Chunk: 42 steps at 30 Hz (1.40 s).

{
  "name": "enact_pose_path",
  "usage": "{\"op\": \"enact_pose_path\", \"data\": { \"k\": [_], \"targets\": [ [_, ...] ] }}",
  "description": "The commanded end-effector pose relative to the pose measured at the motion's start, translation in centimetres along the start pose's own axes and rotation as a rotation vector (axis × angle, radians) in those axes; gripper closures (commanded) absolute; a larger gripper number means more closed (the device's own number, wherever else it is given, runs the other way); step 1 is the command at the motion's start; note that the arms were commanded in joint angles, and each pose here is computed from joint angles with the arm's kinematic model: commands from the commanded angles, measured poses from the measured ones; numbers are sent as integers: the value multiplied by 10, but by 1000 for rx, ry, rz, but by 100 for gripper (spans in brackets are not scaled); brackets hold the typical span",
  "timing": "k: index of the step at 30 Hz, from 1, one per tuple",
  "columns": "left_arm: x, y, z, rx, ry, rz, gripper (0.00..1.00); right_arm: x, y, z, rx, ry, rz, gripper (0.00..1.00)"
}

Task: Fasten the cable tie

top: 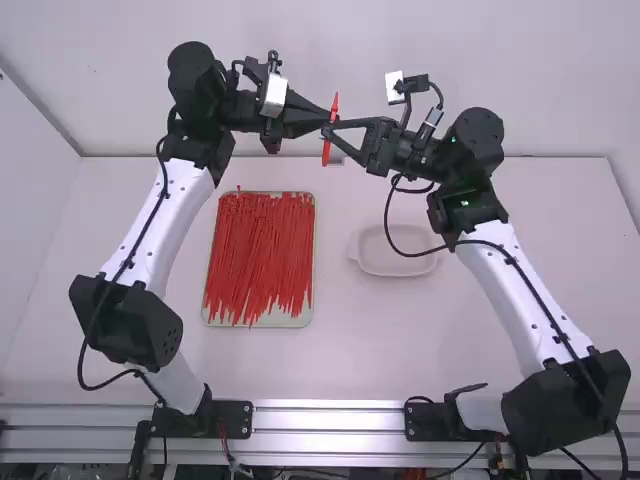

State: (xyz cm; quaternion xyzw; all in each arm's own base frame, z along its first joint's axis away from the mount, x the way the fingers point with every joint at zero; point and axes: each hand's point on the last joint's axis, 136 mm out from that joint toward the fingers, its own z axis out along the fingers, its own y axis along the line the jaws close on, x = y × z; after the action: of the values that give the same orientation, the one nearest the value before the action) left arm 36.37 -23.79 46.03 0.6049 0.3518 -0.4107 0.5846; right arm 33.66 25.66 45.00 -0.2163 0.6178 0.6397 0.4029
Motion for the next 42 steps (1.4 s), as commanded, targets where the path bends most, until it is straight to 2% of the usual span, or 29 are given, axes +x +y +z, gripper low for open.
{"op": "enact_pose_path", "data": {
  "k": [1,9,10,12,17,19,25,29,35,42],
  "targets": [
    [-10,-23,12,116,-32,8,98,-18,-16,-8,65,-79,-5,100],
    [-10,-26,16,129,-37,-4,98,-20,-21,-17,76,-76,15,99],
    [-10,-26,16,128,-37,-3,98,-19,-20,-17,69,-67,12,98],
    [-9,-22,11,112,-30,-7,98,-11,-14,-15,35,-22,12,87],
    [-6,-19,3,95,-21,-24,98,-3,-8,-20,-4,38,15,76],
    [-5,-18,2,92,-18,-47,98,1,-5,-20,-21,61,14,66],
    [-5,-20,5,100,-20,-80,99,-2,-9,-30,-12,64,17,61],
    [-6,-22,8,109,-23,-89,98,-10,-14,-39,9,41,26,54],
    [-9,-28,20,138,-36,-71,98,-25,-6,-47,-6,-2,16,51],
    [-11,-34,32,158,-51,-27,98,-27,2,-45,-28,-5,21,51]
  ]
}}
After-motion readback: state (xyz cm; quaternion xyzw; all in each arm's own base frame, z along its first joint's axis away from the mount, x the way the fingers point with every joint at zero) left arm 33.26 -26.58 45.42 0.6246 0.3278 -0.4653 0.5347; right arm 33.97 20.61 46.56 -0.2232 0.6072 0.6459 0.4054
